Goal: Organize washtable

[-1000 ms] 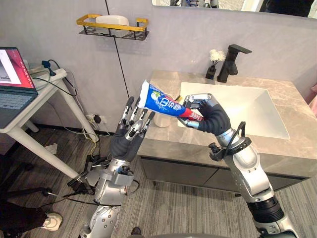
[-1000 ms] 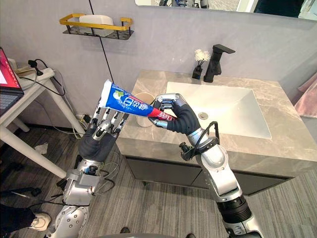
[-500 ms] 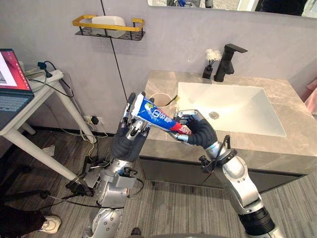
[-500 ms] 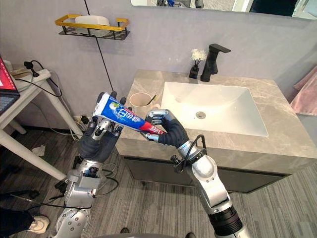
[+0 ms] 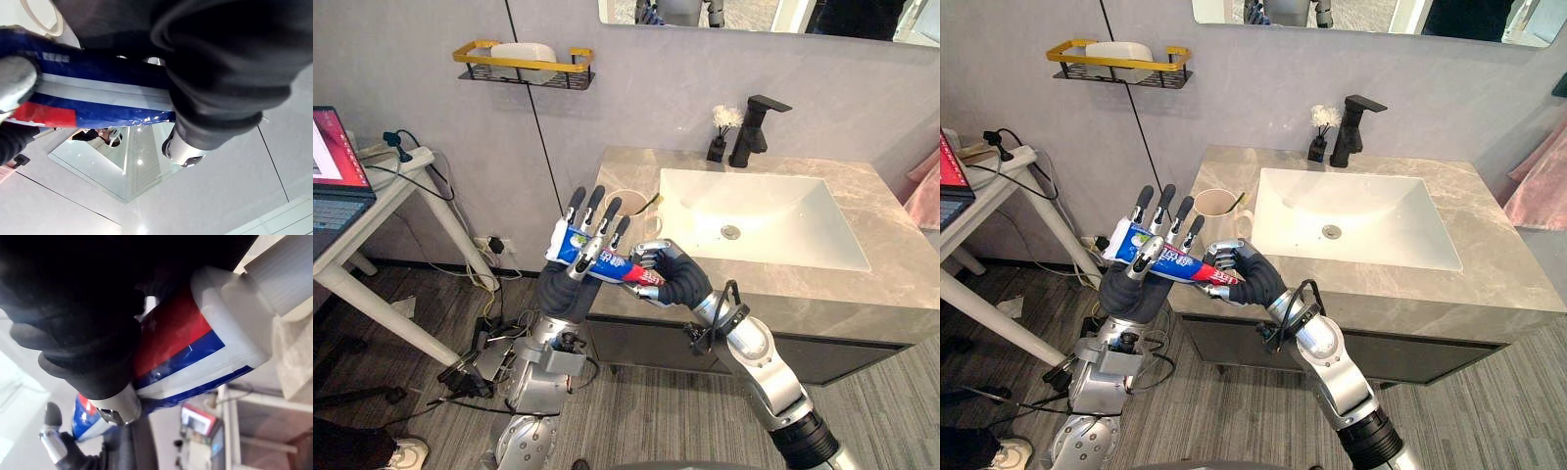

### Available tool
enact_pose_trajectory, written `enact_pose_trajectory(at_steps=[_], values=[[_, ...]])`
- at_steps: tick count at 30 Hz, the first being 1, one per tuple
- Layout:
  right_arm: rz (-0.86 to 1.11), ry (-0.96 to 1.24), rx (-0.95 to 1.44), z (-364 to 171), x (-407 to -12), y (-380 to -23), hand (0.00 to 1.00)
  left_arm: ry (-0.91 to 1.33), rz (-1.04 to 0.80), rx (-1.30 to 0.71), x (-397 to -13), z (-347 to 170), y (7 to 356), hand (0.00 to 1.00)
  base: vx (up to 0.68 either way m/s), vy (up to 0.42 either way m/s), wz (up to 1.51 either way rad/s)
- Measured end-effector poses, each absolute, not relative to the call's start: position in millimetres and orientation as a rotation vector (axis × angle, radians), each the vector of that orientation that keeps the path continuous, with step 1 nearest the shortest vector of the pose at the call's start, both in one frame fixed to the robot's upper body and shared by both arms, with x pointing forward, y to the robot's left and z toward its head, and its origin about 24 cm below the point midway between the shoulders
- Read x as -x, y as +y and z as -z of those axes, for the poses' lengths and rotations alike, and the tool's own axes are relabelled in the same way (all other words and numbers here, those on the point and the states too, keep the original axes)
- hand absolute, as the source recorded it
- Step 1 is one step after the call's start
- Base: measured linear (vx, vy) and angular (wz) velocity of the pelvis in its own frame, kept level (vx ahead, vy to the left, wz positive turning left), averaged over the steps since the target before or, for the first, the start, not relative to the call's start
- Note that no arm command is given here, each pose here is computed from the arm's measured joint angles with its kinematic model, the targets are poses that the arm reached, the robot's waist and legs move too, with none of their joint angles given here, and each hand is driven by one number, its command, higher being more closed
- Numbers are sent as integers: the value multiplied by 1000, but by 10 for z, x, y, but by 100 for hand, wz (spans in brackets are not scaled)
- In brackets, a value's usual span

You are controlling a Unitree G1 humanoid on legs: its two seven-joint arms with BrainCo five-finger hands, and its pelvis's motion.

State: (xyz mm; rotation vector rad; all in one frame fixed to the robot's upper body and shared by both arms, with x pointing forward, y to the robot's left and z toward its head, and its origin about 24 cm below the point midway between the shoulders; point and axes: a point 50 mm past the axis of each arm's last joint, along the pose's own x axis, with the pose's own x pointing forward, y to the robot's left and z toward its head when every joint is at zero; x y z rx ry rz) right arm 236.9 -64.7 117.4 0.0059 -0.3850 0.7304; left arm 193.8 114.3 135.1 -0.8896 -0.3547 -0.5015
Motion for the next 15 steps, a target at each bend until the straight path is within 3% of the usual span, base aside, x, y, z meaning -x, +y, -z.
enact_pose_trajectory(at_steps=[2, 3, 15], values=[[-729, -384, -6, -1167, -2374, -647, 100, -354, 501, 888, -1938, -1350, 1142, 0, 0, 0, 0], [-729, -384, -7, -1167, -2374, -647, 100, -354, 501, 886, -1938, -1350, 1142, 100, 0, 0, 0], [-706, -378, -20, -1154, -2386, -642, 100, -357, 494, 872, -1939, -1351, 1140, 100, -6, -1, -2]])
